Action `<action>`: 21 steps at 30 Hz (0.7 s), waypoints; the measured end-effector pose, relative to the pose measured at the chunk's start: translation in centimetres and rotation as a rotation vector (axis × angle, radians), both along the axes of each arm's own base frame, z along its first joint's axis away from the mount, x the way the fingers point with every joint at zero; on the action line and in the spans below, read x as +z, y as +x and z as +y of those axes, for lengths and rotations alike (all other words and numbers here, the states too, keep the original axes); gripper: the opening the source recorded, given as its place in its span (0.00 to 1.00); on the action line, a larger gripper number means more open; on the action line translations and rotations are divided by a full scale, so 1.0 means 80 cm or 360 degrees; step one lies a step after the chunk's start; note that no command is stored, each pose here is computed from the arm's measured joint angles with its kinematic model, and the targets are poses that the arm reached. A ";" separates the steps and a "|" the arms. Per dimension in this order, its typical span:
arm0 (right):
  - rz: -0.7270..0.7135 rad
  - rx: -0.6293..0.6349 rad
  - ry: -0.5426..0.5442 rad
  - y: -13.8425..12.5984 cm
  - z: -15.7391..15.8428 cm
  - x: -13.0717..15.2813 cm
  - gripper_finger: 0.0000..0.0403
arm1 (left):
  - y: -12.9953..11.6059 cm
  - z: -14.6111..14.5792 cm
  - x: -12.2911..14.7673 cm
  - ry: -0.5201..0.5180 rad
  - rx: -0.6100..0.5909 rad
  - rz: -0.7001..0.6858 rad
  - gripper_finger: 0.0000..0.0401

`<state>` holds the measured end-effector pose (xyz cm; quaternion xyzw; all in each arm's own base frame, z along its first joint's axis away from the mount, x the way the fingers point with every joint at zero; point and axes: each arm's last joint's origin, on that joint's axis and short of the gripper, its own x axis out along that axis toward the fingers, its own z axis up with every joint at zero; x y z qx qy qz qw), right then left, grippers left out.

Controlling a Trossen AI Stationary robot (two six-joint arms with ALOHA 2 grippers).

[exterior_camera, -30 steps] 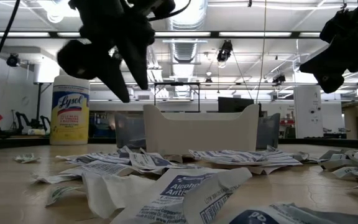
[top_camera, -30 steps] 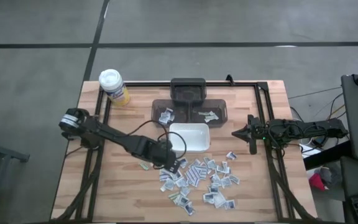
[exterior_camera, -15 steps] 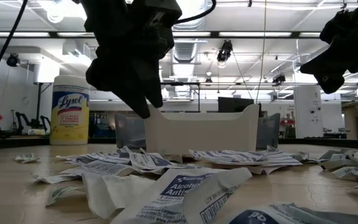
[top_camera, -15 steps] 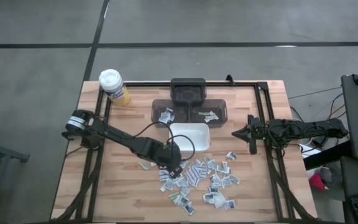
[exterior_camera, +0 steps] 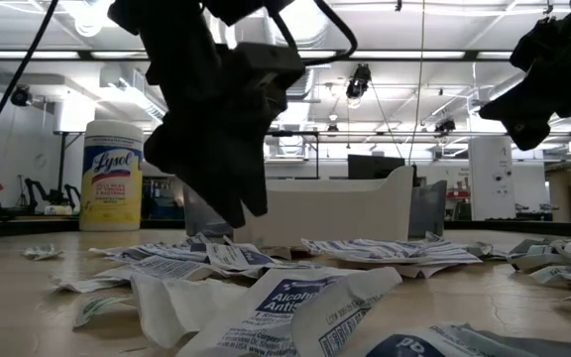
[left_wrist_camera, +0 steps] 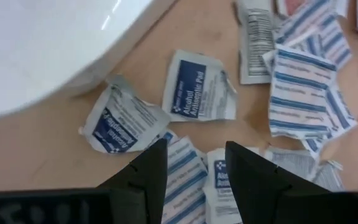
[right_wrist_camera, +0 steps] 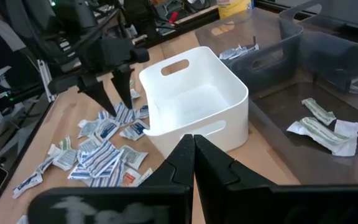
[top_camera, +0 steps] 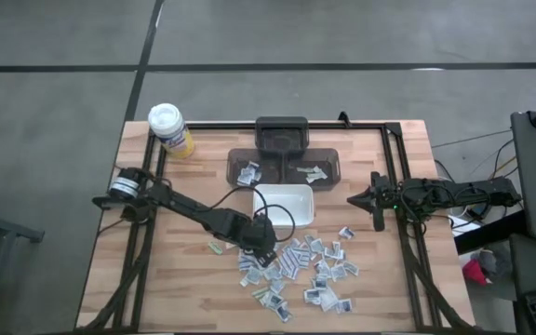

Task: Pick & Place First Aid Supplies
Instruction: Put the alcohol pad into the bottom left black bin

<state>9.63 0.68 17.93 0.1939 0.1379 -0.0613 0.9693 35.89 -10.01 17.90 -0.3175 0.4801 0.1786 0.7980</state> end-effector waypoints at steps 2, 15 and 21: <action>0.0016 0.0000 -0.0002 0.000 0.000 -0.001 0.02 | 0.001 0.001 -0.002 0.0018 0.0025 0.0000 0.38; 0.0025 0.0001 -0.0003 -0.001 0.000 -0.002 0.02 | -0.004 0.005 -0.017 0.0010 0.0183 0.0095 0.38; 0.0025 0.0001 -0.0003 -0.001 0.000 -0.002 0.02 | -0.005 0.006 -0.017 0.0023 0.0240 0.0102 0.38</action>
